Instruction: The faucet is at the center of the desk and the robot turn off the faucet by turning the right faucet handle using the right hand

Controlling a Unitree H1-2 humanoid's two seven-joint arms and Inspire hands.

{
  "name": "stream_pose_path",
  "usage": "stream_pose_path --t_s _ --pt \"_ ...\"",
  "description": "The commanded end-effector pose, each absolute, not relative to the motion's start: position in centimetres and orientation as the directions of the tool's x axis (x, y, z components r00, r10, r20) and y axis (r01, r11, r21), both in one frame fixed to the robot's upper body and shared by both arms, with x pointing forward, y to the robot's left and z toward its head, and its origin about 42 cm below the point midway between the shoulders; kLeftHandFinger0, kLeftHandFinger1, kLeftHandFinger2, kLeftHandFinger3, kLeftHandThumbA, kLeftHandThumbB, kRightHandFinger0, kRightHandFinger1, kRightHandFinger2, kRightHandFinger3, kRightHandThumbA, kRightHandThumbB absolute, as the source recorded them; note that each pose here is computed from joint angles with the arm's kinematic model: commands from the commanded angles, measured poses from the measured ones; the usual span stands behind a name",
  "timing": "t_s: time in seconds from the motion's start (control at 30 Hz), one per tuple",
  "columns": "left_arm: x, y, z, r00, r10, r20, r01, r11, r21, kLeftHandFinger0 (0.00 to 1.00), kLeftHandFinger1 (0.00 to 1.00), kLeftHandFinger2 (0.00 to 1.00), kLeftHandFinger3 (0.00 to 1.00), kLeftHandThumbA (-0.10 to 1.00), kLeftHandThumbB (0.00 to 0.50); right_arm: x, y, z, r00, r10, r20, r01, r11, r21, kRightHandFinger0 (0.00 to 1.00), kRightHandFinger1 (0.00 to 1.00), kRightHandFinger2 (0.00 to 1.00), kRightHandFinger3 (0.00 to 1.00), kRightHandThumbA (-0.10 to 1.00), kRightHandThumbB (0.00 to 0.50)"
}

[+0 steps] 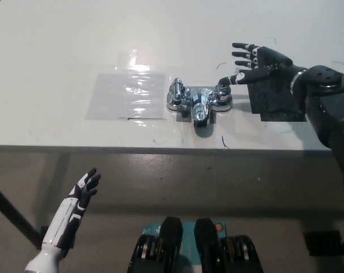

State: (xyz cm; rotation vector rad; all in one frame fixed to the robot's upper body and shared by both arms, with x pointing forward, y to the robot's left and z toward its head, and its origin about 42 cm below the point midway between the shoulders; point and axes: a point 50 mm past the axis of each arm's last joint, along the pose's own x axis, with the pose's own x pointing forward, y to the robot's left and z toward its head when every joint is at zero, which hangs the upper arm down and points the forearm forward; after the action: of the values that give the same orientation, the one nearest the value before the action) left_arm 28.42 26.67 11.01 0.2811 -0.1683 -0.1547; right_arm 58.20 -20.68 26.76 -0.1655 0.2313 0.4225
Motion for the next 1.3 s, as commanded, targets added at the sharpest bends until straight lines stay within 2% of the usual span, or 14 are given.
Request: stream_pose_path --t_s 0.0,0.07,0.27,0.4,0.63,0.77,0.93,1.07,1.27 --pt "28.9 26.7 12.4 0.955 -0.214 0.206 0.141 0.938 0.318 1.00 1.00 1.00 1.00 1.00 0.421 59.3 -19.0 31.6 0.879 0.445 -0.172 -0.466 0.877 -0.114 1.00 1.00 1.00 1.00 1.00 0.448" --pt "29.0 26.7 12.5 0.954 -0.216 0.209 0.143 0.938 0.315 1.00 1.00 1.00 1.00 1.00 0.418 59.3 -18.6 31.6 0.875 0.452 -0.175 -0.474 0.874 -0.107 1.00 1.00 1.00 1.00 1.00 0.449" --pt "29.2 26.7 12.8 0.952 -0.221 0.212 0.146 0.935 0.322 1.00 1.00 1.00 1.00 1.00 0.420 59.0 -18.0 30.5 0.862 0.461 -0.211 -0.489 0.865 -0.110 1.00 1.00 1.00 1.00 1.00 0.409" --pt "29.3 26.8 12.9 0.951 -0.221 0.216 0.144 0.935 0.323 1.00 1.00 1.00 1.00 1.00 0.419 58.7 -18.2 29.0 0.856 0.457 -0.242 -0.492 0.864 -0.110 1.00 1.00 1.00 1.00 1.00 0.441" --pt "29.5 26.9 12.9 0.952 -0.219 0.213 0.141 0.934 0.327 1.00 1.00 1.00 1.00 1.00 0.425 58.0 -18.6 26.8 0.840 0.476 -0.261 -0.513 0.853 -0.096 1.00 1.00 1.00 1.00 1.00 0.457" --pt "29.5 26.9 12.8 0.951 -0.217 0.220 0.140 0.937 0.321 1.00 1.00 1.00 1.00 1.00 0.415 57.7 -18.1 26.2 0.823 0.502 -0.266 -0.542 0.835 -0.100 1.00 1.00 1.00 1.00 1.00 0.448" --pt "29.6 26.9 12.9 0.952 -0.217 0.216 0.140 0.935 0.325 1.00 1.00 1.00 1.00 1.00 0.414 57.3 -17.3 25.3 0.798 0.545 -0.257 -0.584 0.805 -0.108 1.00 1.00 1.00 1.00 1.00 0.483" --pt "29.6 26.9 13.0 0.951 -0.216 0.219 0.138 0.936 0.325 1.00 1.00 1.00 1.00 1.00 0.412 57.0 -16.2 25.2 0.772 0.593 -0.228 -0.625 0.773 -0.108 1.00 1.00 1.00 1.00 1.00 0.464" --pt "29.7 26.9 13.0 0.954 -0.213 0.210 0.141 0.939 0.315 1.00 1.00 1.00 1.00 1.00 0.418 56.6 -14.5 25.4 0.736 0.649 -0.193 -0.673 0.733 -0.105 1.00 1.00 1.00 1.00 1.00 0.465"
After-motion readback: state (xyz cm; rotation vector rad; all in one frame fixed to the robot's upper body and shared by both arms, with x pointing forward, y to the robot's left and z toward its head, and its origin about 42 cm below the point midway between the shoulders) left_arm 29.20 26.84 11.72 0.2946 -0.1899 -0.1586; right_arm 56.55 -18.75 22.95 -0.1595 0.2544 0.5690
